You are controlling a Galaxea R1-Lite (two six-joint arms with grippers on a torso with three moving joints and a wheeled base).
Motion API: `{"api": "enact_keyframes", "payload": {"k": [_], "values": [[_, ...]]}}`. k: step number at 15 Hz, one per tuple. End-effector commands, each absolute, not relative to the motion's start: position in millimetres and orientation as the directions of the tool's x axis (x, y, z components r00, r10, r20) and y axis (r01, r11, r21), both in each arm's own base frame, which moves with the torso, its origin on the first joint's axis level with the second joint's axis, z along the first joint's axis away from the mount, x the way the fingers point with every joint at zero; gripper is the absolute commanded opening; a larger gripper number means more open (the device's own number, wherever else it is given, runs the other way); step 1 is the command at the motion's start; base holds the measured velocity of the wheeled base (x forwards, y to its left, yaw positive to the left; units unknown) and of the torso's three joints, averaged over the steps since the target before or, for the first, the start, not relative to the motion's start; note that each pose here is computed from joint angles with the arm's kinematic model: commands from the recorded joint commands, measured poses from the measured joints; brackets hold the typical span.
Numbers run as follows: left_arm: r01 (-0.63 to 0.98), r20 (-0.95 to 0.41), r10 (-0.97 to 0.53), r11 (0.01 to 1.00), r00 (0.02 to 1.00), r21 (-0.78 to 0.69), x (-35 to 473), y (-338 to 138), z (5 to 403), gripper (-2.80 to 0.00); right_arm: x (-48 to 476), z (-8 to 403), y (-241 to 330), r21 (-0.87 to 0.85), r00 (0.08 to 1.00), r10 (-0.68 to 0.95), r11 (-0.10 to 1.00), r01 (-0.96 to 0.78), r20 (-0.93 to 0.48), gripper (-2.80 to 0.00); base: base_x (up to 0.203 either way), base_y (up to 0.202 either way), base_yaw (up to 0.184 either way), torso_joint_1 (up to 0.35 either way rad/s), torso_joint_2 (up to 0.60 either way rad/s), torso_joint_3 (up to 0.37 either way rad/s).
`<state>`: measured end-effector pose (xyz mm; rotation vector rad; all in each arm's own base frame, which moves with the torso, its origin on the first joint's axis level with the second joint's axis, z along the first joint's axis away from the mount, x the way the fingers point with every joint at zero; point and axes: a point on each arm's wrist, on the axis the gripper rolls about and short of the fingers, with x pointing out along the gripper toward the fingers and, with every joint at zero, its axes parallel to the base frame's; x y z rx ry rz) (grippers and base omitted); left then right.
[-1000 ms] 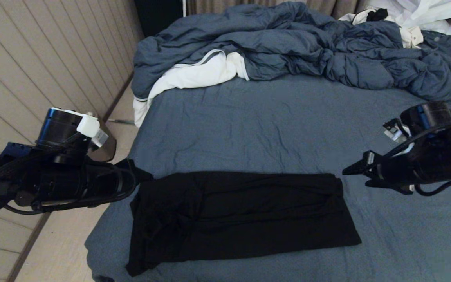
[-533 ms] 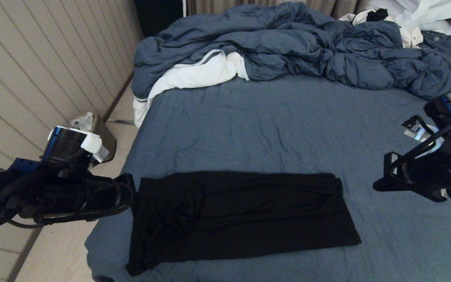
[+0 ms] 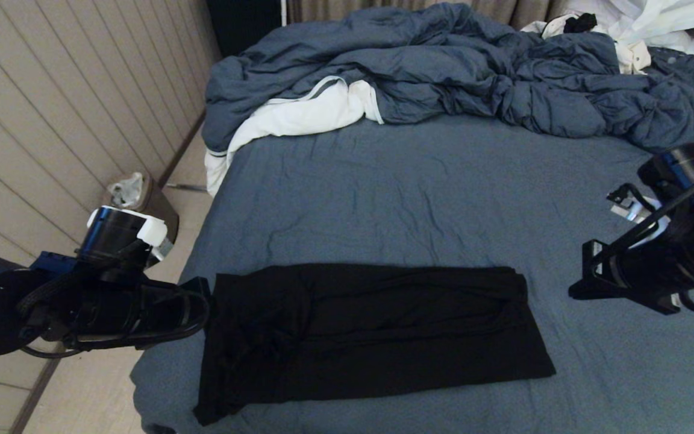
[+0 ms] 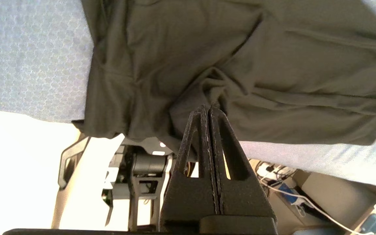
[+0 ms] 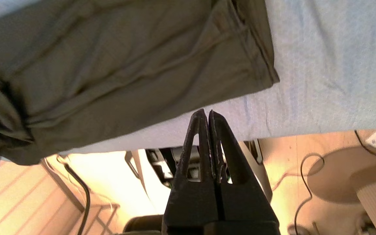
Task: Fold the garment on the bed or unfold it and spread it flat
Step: Fold the black T-shirt
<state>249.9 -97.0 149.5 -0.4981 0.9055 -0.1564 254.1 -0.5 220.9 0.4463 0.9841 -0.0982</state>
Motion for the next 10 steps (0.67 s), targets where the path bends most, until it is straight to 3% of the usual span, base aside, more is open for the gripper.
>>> {"api": "enact_keyframes", "payload": {"k": [1, 10], "values": [[-0.092, -0.734, -0.329, 0.879, 0.593, -0.468, 254.2, -99.0, 141.3, -2.8, 264.4, 201.3, -1.4, 0.292, 0.495, 0.114, 0.908, 0.3, -0.861, -2.8, 0.0, 0.0, 0.0, 0.0, 0.0, 0.0], [-0.124, -0.761, -0.293, 0.891, 0.578, -0.437, 238.5, -88.0, 133.0, -2.8, 270.0, 211.8, 27.7, 0.28, 0.545, 0.162, 0.95, 0.141, -0.823, -2.8, 0.0, 0.0, 0.0, 0.0, 0.0, 0.0]]}}
